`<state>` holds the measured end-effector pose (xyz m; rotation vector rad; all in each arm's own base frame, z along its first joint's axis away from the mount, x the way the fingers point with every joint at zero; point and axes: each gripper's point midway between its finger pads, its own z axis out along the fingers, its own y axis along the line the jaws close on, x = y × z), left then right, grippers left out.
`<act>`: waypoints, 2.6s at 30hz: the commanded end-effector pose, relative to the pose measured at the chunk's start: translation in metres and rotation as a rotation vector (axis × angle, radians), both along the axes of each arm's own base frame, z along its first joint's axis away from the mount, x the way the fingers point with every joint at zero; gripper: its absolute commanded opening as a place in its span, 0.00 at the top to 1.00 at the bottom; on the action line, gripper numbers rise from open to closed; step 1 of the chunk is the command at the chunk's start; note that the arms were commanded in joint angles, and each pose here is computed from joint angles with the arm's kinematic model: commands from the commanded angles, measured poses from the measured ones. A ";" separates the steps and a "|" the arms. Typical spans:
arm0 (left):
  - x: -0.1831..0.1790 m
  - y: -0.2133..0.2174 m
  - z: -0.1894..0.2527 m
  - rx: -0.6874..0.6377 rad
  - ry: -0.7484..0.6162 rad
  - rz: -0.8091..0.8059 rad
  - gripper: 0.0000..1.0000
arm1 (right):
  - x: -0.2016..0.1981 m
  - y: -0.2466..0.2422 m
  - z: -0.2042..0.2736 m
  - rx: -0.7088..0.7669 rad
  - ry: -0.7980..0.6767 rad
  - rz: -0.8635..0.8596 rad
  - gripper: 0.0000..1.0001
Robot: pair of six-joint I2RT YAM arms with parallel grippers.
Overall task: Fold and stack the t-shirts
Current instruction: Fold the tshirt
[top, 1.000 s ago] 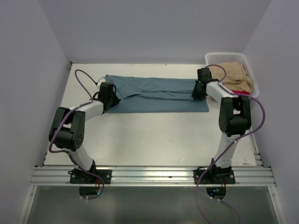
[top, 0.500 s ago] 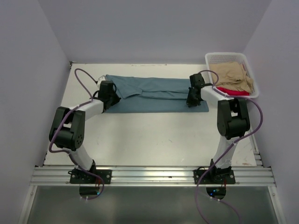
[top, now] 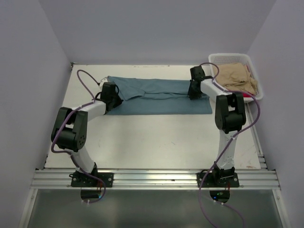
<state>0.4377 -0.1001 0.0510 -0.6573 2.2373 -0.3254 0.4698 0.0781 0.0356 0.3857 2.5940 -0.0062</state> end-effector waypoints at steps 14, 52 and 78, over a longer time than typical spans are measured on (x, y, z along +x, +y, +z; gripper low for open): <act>0.023 0.006 0.001 0.016 -0.031 0.002 1.00 | 0.021 -0.012 -0.004 -0.070 0.002 -0.014 1.00; 0.187 -0.053 -0.075 -0.503 0.013 -0.328 1.00 | -0.297 0.191 0.002 0.218 0.234 0.587 1.00; 0.171 -0.029 -0.024 -0.348 -0.078 -0.348 1.00 | -0.198 0.013 0.011 -0.354 0.108 0.007 1.00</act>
